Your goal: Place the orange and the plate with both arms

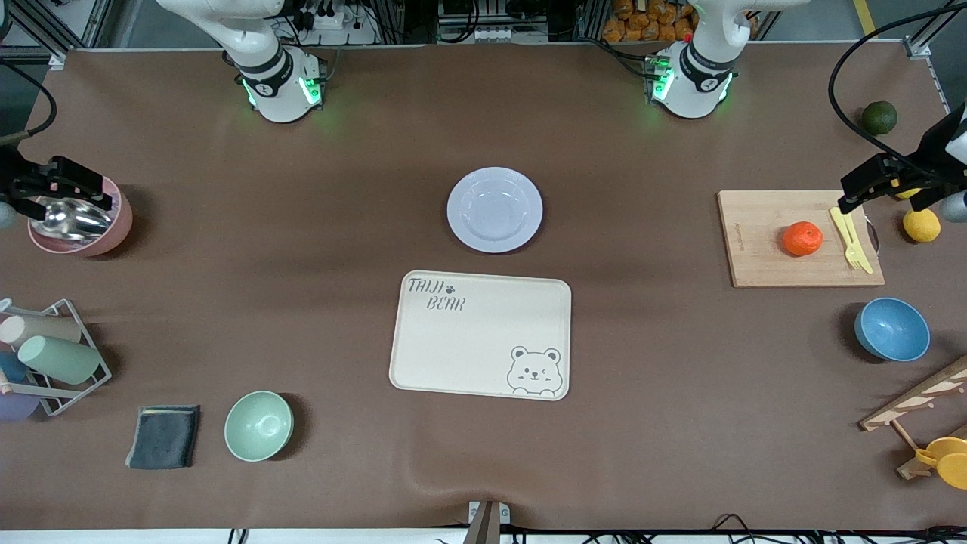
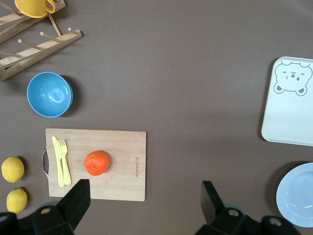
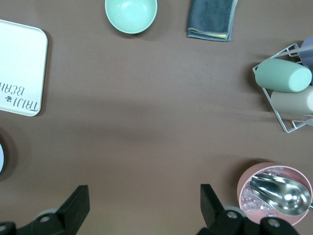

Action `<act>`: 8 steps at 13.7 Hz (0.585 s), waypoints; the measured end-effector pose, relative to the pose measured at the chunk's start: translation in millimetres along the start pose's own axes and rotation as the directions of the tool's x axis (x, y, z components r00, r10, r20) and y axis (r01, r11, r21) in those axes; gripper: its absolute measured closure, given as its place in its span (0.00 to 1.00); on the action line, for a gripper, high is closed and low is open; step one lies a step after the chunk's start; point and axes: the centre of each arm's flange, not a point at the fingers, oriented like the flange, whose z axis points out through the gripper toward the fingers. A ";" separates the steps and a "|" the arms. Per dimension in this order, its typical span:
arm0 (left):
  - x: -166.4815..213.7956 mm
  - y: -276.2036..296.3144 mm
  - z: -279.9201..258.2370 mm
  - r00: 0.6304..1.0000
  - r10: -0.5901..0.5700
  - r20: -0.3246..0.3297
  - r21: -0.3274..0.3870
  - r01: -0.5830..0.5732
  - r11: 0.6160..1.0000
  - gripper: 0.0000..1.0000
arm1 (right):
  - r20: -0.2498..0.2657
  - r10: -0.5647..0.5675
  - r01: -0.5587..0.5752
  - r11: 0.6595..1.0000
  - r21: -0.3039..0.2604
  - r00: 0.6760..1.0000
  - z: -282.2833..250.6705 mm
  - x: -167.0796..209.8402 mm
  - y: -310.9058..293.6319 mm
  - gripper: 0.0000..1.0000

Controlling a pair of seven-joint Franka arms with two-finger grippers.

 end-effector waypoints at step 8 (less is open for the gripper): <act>-1.4 -3.3 6.4 1.000 -0.004 0.024 0.002 0.004 1.000 0.00 | -0.019 0.070 -0.070 0.998 -0.004 0.997 -0.7 3.5 -5.1 0.00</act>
